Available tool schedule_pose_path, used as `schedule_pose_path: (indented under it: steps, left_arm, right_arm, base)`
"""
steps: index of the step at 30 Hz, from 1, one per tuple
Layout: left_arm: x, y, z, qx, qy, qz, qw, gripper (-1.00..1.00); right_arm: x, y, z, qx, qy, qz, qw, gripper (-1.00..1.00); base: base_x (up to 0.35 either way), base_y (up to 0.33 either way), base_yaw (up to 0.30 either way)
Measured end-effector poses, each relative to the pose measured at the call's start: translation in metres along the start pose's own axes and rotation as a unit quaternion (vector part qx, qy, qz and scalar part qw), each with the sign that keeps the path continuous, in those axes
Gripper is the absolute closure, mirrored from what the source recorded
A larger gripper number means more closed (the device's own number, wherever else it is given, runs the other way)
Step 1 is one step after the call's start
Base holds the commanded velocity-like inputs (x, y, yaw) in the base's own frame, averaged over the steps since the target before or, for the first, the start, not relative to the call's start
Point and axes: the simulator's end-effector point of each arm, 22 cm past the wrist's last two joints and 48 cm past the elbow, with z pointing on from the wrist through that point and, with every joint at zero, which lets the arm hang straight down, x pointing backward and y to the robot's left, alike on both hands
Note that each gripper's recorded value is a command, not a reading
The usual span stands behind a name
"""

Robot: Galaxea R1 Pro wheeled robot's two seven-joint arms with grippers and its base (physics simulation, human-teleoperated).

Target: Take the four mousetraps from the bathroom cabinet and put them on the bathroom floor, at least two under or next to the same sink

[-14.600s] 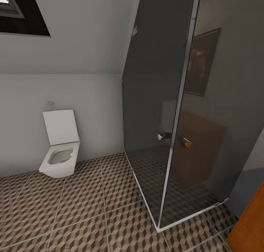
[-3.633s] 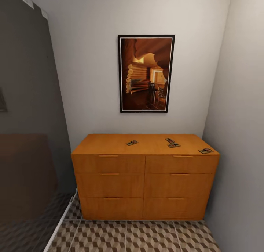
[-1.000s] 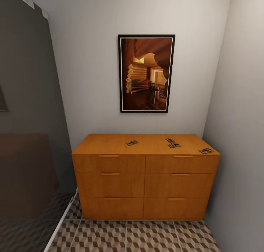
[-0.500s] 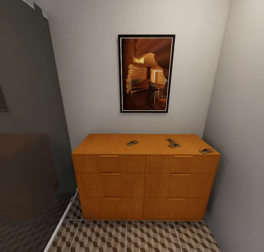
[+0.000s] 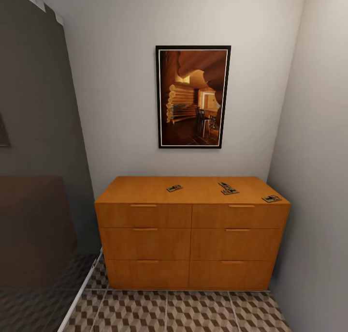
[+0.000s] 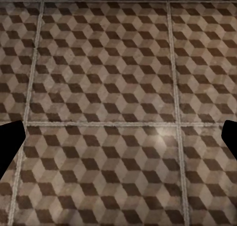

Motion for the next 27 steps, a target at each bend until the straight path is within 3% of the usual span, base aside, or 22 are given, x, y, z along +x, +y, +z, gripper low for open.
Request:
schedule_pose_path:
  steps: [27]
  left_arm:
    - [0.0,-0.0002,0.0,0.0,0.0,0.0,1.0,-1.0]
  right_arm:
    - [0.0001,-0.0004,0.0,0.001,0.0,0.0,1.0,-1.0]
  base:
    - [0.0,0.0,0.0]
